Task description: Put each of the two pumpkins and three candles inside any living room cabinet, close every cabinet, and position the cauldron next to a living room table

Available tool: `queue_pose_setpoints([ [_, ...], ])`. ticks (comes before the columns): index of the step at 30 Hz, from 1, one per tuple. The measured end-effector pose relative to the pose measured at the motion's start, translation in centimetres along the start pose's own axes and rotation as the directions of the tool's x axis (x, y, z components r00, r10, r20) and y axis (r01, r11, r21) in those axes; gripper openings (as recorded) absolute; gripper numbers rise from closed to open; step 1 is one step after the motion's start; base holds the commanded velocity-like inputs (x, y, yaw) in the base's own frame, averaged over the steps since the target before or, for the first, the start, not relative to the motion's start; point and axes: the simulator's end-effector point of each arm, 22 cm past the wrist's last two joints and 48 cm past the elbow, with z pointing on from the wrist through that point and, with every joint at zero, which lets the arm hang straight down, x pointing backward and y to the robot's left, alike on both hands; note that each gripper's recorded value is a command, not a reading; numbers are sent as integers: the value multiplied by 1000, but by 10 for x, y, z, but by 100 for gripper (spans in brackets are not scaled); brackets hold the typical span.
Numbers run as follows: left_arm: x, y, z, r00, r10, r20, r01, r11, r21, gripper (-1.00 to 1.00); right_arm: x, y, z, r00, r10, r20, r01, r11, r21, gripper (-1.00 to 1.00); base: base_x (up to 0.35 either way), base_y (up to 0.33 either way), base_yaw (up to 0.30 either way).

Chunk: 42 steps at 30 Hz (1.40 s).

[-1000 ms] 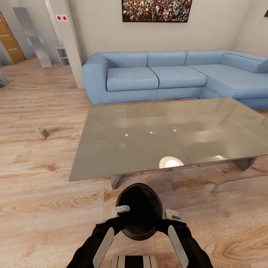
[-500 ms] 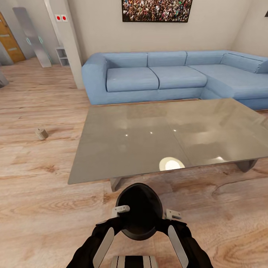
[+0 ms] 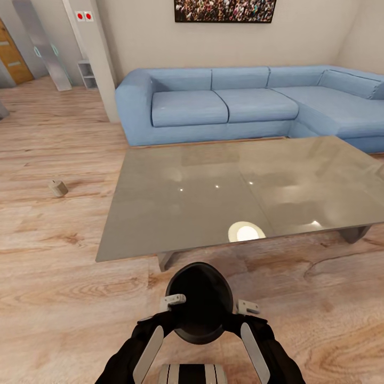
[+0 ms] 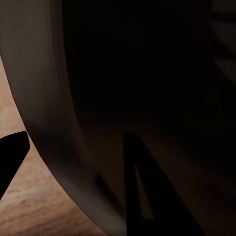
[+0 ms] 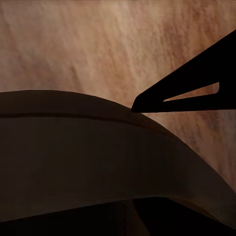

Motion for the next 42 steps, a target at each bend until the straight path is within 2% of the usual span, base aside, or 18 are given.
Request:
queue_pose_setpoints([
  [8,0,0,0,1000,1,1,-1,1000,0,-100,0,0,0,1000,0,1,0,1000,-1,-100,127,0,0],
  [34,3,1,4,1000,-7,-8,7,1000,-9,-100,3,-2,4,1000,2,-13,-2,1000,2,-100,2,0,0],
  [35,3,1,4,1000,-7,-8,7,1000,-9,-100,3,-2,4,1000,2,-13,-2,1000,2,100,0,0,0],
  [36,3,2,4,1000,-15,-11,15,1000,-7,100,4,-5,6,1000,-3,-9,3,1000,9,100,0,0,0],
  [37,0,-2,4,1000,-29,-1,29,999,15,100,5,-8,7,1000,-11,-13,11,1000,18,100,0,0,0],
  [42,-9,-6,1,999,-30,18,29,999,24,100,6,-7,7,1000,-5,-14,5,1000,14,100,0,0,0],
])
